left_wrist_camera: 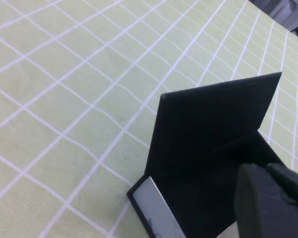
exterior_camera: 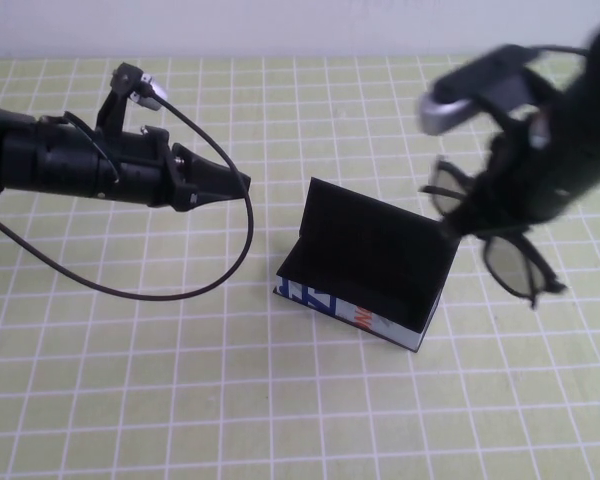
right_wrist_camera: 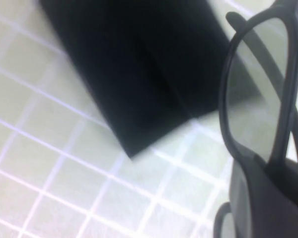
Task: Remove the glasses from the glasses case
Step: Pick up the glasses from the glasses case, then place the glasses on the table
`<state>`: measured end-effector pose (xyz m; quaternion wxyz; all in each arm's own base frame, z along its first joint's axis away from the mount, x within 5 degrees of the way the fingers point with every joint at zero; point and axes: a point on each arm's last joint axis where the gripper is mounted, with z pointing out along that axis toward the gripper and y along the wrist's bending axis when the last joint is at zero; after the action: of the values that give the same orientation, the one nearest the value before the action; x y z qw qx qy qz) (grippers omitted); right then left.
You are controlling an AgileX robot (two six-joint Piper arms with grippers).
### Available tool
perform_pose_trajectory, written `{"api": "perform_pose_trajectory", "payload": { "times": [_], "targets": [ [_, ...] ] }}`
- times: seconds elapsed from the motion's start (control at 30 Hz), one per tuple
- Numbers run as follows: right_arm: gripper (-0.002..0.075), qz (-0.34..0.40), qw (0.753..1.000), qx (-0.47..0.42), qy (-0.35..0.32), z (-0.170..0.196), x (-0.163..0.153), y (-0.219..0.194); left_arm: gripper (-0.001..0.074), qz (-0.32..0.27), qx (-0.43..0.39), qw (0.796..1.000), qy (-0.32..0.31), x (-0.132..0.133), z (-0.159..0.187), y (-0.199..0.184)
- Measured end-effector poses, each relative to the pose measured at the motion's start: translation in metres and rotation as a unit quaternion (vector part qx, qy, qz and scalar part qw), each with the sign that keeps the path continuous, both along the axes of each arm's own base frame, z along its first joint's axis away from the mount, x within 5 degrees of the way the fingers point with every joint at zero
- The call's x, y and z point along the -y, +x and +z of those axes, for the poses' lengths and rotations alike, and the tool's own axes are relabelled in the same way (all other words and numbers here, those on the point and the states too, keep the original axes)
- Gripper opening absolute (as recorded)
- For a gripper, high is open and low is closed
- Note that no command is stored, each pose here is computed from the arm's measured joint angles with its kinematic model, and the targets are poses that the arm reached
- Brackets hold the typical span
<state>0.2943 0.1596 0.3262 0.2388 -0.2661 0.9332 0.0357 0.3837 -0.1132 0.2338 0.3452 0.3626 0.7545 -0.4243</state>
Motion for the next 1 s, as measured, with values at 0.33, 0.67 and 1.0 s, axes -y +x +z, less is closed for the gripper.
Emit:
{"api": "perform_pose_trajectory", "payload": {
  "times": [0.33, 0.67, 1.0],
  "targets": [
    [0.0016, -0.159, 0.978, -0.075, 0.115, -0.069, 0.047, -0.048, -0.0004, 0.005, -0.010, 1.000, 0.000, 0.000, 0.005, -0.002],
    [0.0016, -0.202, 0.963, -0.120, 0.132, -0.125, 0.041, -0.040, -0.0004, 0.002, -0.028, 1.000, -0.004, 0.000, 0.005, -0.004],
    [0.0237, -0.209, 0.961, -0.139, 0.118, -0.143, 0.039, -0.034, -0.0004, -0.001, -0.036, 0.999, -0.002, 0.000, 0.004, -0.005]
  ]
}}
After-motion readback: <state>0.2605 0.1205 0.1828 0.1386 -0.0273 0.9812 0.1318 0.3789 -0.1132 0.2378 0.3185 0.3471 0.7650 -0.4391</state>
